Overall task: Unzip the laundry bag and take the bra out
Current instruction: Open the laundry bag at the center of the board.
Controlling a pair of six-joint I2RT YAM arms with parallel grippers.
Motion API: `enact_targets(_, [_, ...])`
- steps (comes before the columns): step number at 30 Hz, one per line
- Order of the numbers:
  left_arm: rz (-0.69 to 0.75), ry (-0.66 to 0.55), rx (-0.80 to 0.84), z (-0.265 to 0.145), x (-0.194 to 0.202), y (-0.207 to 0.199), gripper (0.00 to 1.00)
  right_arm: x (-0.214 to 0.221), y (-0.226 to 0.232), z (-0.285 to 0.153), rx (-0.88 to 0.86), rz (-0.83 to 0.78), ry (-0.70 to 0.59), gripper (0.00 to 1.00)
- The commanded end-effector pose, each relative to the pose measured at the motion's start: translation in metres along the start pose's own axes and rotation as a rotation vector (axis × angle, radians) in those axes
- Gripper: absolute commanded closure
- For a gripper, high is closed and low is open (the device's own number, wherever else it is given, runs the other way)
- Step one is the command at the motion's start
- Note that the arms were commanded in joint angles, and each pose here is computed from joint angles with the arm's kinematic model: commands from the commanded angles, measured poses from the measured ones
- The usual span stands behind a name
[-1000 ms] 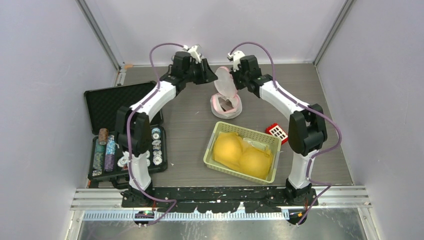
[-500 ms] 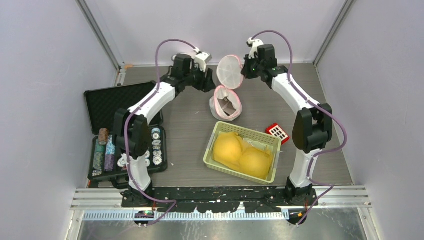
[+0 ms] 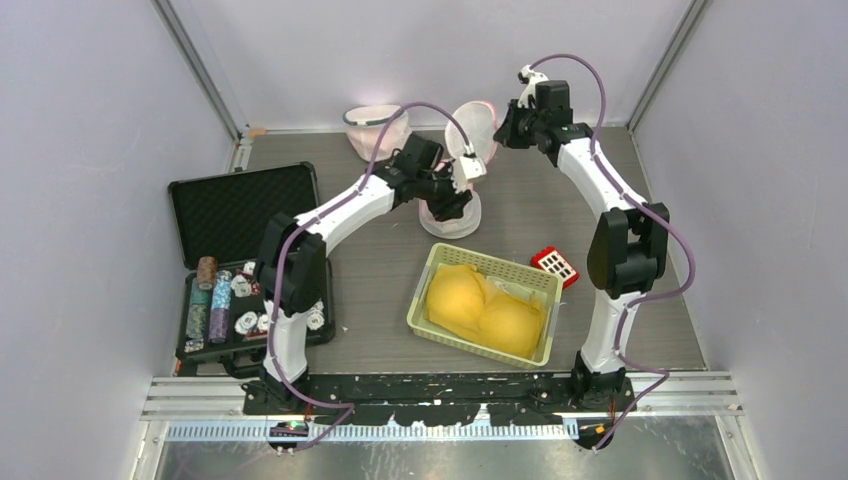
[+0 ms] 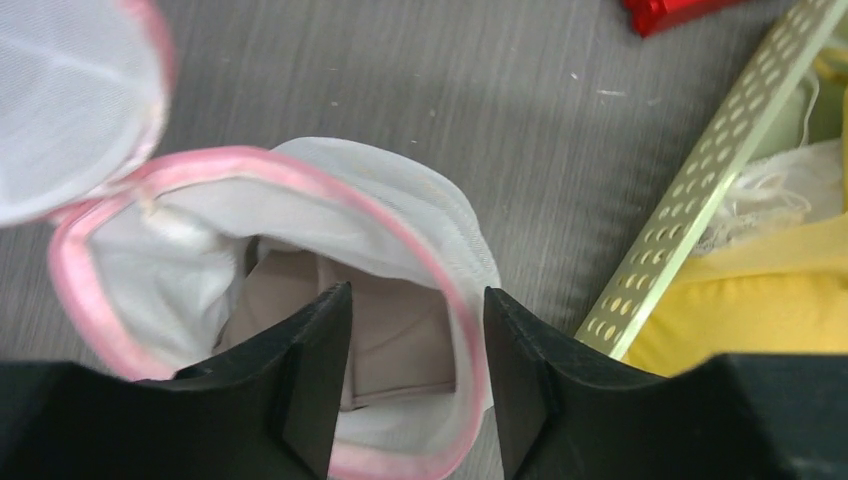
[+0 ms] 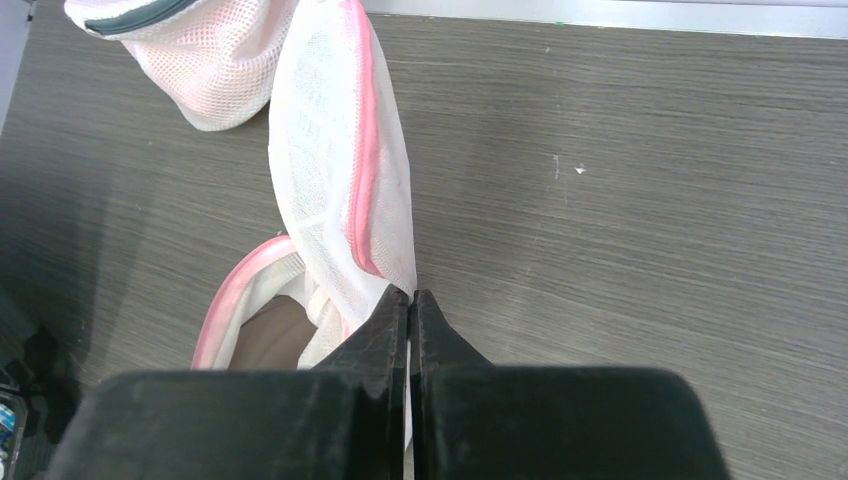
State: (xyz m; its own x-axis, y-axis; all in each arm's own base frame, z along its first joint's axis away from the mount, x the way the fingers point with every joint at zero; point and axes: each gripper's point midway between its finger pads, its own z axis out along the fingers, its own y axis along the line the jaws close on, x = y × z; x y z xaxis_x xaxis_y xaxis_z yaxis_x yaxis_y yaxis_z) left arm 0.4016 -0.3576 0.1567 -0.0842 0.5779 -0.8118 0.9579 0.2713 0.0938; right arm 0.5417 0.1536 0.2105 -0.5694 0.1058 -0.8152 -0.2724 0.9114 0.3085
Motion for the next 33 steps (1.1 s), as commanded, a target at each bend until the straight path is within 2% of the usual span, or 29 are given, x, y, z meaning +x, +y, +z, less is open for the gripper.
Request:
enact_targets(1, [0.184,0.007,0.01,0.002,-0.008,0.006,0.52,-0.021,0.014,0.0,-0.052,0.004,-0.044,0.99])
enact_targets(5, [0.216,0.053,-0.04,0.002,0.004,0.018,0.58,-0.02,0.004,0.003,-0.031,0.008,-0.036,0.99])
enact_targets(13, [0.264,0.081,-0.01,-0.002,0.021,0.012,0.55,-0.011,-0.018,0.005,-0.014,0.036,-0.005,0.99])
enact_targets(15, [0.215,0.031,0.002,-0.006,0.015,0.008,0.54,-0.008,-0.016,0.007,-0.026,0.037,0.007,0.99])
enact_targets(20, [0.032,-0.205,0.047,-0.034,-0.027,0.016,0.51,-0.002,-0.01,0.01,-0.069,0.042,0.024,0.99])
enact_targets(24, [-0.064,-0.294,0.039,-0.054,-0.041,0.037,0.49,-0.001,-0.007,0.013,-0.093,0.047,0.026,0.99])
enact_targets(28, [0.022,-0.22,0.034,-0.051,-0.023,0.042,0.46,-0.003,-0.005,0.017,-0.109,0.05,0.021,0.99])
enact_targets(33, [0.168,-0.072,0.097,-0.032,0.009,0.019,0.43,-0.01,-0.004,0.019,-0.125,0.041,-0.001,0.99])
